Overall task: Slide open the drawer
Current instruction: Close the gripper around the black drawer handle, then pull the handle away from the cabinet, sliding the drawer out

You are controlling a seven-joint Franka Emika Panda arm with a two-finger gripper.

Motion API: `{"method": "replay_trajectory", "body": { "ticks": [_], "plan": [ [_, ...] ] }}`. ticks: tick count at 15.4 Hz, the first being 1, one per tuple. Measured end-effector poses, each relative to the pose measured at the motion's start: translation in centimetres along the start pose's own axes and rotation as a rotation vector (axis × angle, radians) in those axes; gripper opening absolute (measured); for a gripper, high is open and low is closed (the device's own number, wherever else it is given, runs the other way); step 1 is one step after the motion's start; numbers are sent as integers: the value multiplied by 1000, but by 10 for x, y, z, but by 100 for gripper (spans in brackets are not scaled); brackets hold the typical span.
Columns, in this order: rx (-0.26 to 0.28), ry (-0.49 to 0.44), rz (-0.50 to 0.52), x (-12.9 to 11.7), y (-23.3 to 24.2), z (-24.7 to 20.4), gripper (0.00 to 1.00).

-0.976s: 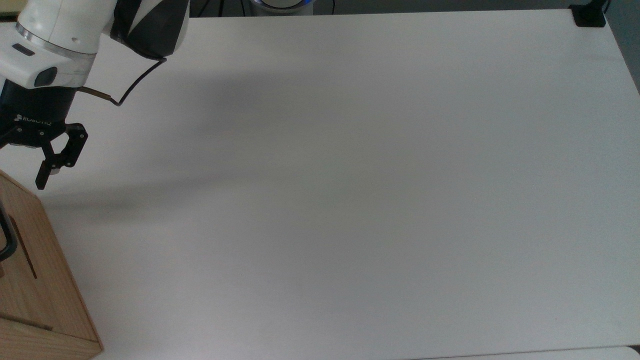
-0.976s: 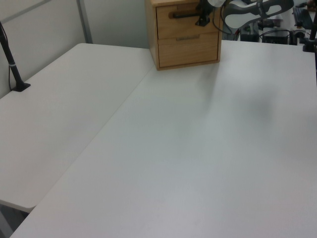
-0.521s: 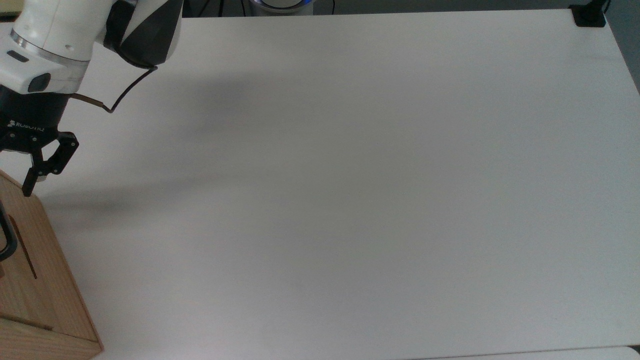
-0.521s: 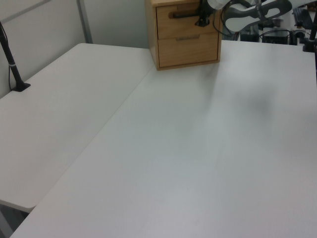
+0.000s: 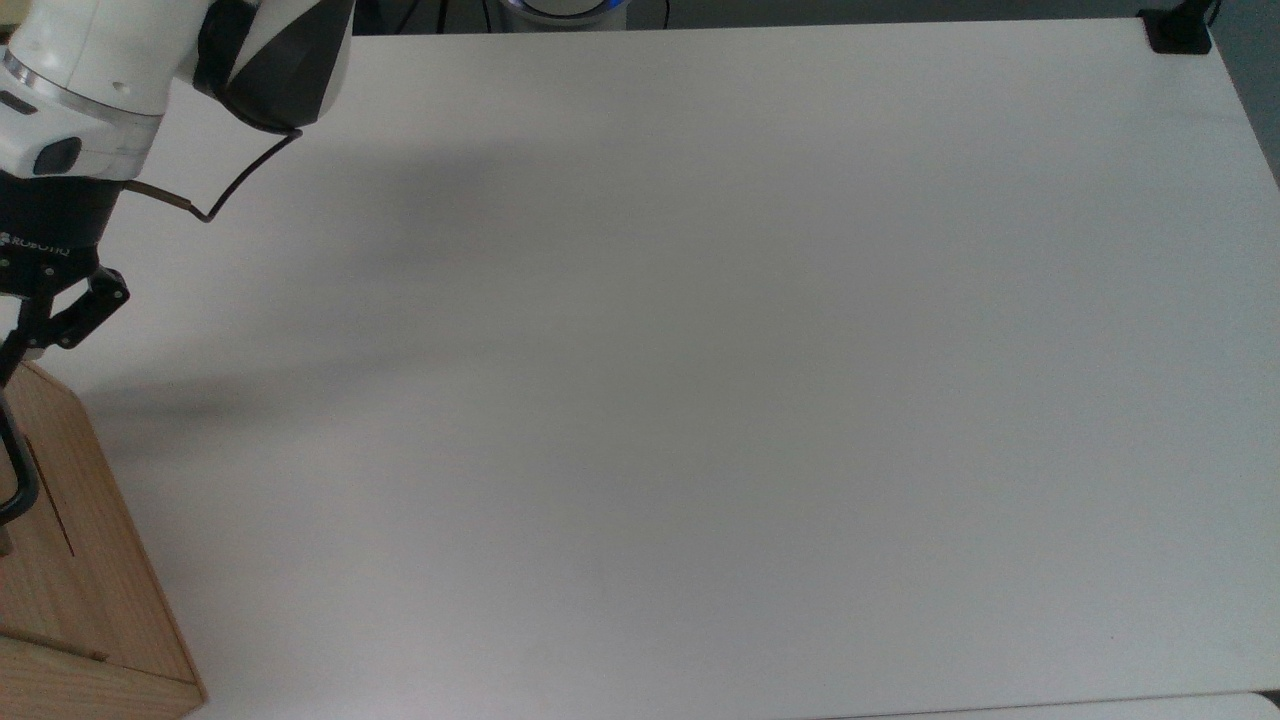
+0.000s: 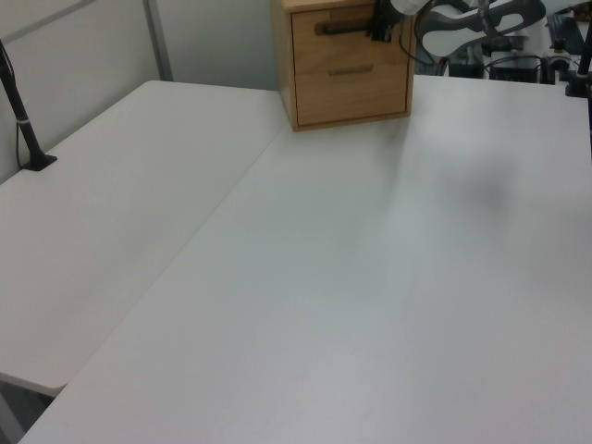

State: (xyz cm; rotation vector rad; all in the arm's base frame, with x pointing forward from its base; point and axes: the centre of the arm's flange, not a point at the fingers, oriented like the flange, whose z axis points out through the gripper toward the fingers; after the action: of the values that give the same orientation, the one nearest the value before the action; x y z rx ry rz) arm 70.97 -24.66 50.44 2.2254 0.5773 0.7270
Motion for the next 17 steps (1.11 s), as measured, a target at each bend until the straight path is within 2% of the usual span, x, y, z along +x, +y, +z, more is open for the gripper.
{"method": "replay_trajectory", "body": {
  "ticks": [1,10,17],
  "plan": [
    [2,0,-14,1,-1,0,19],
    [8,8,-14,7,-6,-5,19],
    [101,41,7,38,-50,-65,19]
  ]
}}
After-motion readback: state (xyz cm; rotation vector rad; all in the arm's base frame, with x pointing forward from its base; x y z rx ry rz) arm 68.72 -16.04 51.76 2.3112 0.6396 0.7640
